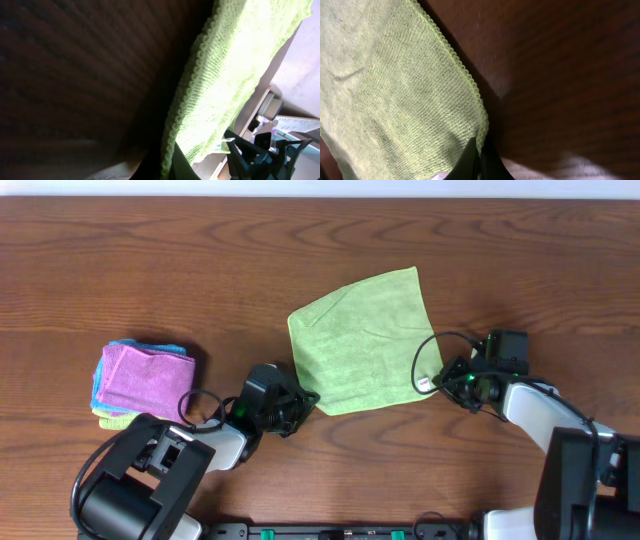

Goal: Fold the cloth
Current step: 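Grasp the green cloth's near left and right corners with both grippers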

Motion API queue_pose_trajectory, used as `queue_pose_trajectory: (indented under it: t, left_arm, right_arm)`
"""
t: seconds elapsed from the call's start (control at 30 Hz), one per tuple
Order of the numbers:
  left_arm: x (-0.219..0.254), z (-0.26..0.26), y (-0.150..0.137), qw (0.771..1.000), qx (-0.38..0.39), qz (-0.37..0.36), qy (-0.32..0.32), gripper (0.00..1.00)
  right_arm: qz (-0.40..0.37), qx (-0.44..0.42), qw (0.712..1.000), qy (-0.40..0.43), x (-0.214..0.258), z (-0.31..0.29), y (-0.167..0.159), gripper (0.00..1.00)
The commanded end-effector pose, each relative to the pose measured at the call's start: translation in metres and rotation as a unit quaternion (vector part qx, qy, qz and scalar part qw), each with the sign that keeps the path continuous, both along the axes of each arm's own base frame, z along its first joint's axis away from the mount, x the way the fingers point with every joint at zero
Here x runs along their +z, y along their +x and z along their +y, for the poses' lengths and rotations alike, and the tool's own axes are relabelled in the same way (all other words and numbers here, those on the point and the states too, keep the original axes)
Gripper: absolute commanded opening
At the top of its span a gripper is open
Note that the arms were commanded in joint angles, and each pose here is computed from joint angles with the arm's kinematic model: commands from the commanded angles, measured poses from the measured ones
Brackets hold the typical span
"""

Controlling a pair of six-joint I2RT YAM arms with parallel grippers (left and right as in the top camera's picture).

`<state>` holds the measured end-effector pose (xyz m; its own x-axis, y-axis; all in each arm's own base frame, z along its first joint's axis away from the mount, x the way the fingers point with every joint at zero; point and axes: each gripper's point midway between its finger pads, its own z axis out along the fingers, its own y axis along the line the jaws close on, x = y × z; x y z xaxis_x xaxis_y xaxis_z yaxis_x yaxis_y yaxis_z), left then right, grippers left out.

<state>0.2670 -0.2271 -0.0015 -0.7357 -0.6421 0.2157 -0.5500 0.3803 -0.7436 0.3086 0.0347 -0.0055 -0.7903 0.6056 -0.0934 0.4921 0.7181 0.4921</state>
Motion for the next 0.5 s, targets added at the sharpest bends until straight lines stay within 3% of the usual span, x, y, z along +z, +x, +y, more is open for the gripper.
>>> queue_pose_trajectory:
  t: [0.0, 0.47]
  left_arm:
    - [-0.013, 0.002, -0.017, 0.999, -0.028, 0.022, 0.005, 0.06]
    - [-0.008, 0.004, -0.065, 0.986, -0.136, 0.089, -0.028, 0.06]
  right_arm:
    - [0.04, 0.004, 0.999, 0.007, -0.011, 0.005, -0.02, 0.01]
    - [0.068, 0.043, 0.996, -0.046, 0.031, 0.018, -0.07, 0.01]
